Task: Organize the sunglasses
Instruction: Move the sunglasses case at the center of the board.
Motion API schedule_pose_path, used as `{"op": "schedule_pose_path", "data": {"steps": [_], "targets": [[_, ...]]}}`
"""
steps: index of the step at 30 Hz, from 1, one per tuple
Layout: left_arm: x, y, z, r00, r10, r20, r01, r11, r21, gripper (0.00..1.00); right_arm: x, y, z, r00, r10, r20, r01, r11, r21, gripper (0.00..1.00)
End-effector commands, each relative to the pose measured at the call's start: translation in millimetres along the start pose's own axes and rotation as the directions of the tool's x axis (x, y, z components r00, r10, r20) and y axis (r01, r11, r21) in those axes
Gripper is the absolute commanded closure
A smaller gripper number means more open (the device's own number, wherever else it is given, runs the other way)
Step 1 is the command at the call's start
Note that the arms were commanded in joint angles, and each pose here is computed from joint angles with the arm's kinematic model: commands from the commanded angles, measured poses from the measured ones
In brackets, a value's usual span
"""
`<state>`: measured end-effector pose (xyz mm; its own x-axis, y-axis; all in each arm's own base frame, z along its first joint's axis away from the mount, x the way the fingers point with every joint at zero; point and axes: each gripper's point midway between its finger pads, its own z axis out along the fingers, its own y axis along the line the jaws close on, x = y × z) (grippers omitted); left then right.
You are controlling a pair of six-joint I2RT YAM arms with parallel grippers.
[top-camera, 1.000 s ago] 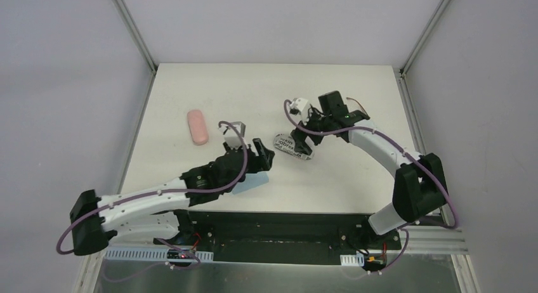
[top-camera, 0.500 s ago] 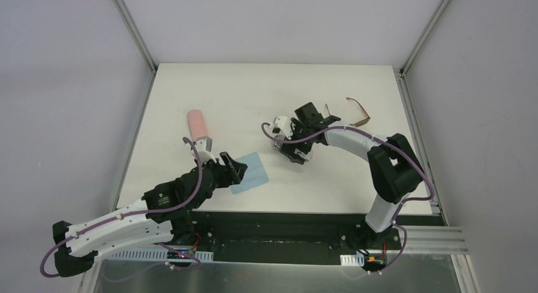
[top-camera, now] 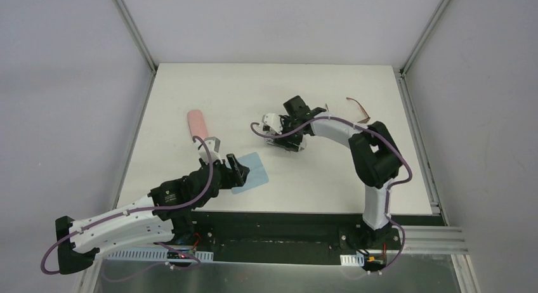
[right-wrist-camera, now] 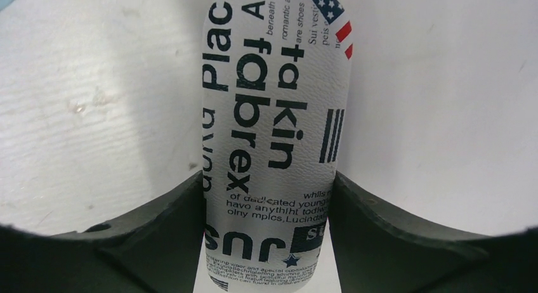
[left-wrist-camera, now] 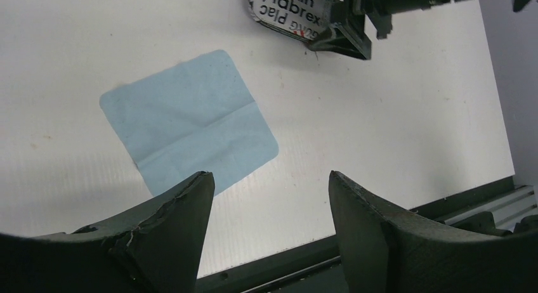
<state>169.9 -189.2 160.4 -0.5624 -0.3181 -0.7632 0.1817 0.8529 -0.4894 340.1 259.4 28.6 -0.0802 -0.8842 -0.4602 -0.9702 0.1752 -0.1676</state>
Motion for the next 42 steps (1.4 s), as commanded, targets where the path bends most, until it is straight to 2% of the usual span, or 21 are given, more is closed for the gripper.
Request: {"op": "schedule_pose_path", "data": {"steps": [1,4,7,13,15,18,20,24,26,29,30,31,36,42], "targets": [[-17.9,-18.5,-12.7,1.0,0.016,0.019,-0.017,0.997,0.077,0.32,-36.1,-23.4,11.3,0.974,-0.211,0.084,0.215,0.975,-0.052,0.36],[-21.9,-13.4,-18.4,1.0,0.023,0.021,-0.024,0.998,0.057,0.32,-45.4,-35.8,24.4,0.96,-0.265,0.091,0.274,0.956,-0.108,0.37],[-36.6,10.0,-27.3,0.998,-0.014,0.06,0.019,0.997,-0.079,0.32,-50.4,-51.9,35.3,0.953,-0.293,0.076,0.301,0.944,-0.134,0.35],[-90.2,55.7,-51.0,0.964,0.058,0.26,0.037,0.937,-0.348,0.23,-66.9,-67.0,27.2,0.957,-0.254,0.142,0.271,0.955,-0.119,0.15],[-108.2,62.9,-57.2,0.943,0.114,0.313,0.032,0.905,-0.424,0.18,-73.9,-69.6,12.3,0.962,-0.197,0.19,0.221,0.969,-0.115,0.01],[-135.1,65.9,-60.8,0.914,0.215,0.343,0.004,0.843,-0.539,0.15,-82.4,-74.5,-23.5,0.959,-0.093,0.269,0.124,0.987,-0.102,0.01],[-150.0,63.5,-50.1,0.914,0.259,0.313,-0.023,0.802,-0.597,0.14,-91.3,-79.6,-58.5,0.942,-0.028,0.334,0.052,0.997,-0.063,0.01],[-167.1,68.3,-3.0,0.95,0.24,0.199,-0.086,0.816,-0.571,0.15,-93.8,-83.3,-113.3,0.899,0.093,0.428,-0.123,0.991,0.043,0.01],[-172.8,83.6,18.8,0.965,0.206,0.162,-0.076,0.812,-0.578,0.16,-83.6,-78.4,-134.7,0.884,0.152,0.442,-0.216,0.971,0.098,0.01],[-176.2,105.5,47.6,0.98,0.173,0.102,-0.076,0.788,-0.611,0.16,-70.5,-69.9,-163.9,0.802,0.275,0.531,-0.376,0.922,0.092,0.01],[-177.8,115.1,55.7,0.982,0.166,0.087,-0.075,0.773,-0.63,0.15,-64.3,-65.2,-167.7,0.748,0.358,0.559,-0.461,0.886,0.05,0.01],[-179.8,121.1,63.2,0.984,0.157,0.079,-0.071,0.767,-0.638,0.15,-56.2,-59.4,-169.8,0.722,0.397,0.567,-0.499,0.866,0.029,0.01],[-187.6,145.5,100.8,0.993,0.111,0.047,-0.055,0.765,-0.642,0.15,-22.4,-30.5,-172.5,0.708,0.453,0.542,-0.526,0.85,-0.023,0.01],[-187.4,180.0,137.9,0.997,0.061,-0.039,-0.072,0.744,-0.664,0.15,-3.5,-9.0,-175.1,0.675,0.555,0.486,-0.596,0.799,-0.085,0.07]]}}
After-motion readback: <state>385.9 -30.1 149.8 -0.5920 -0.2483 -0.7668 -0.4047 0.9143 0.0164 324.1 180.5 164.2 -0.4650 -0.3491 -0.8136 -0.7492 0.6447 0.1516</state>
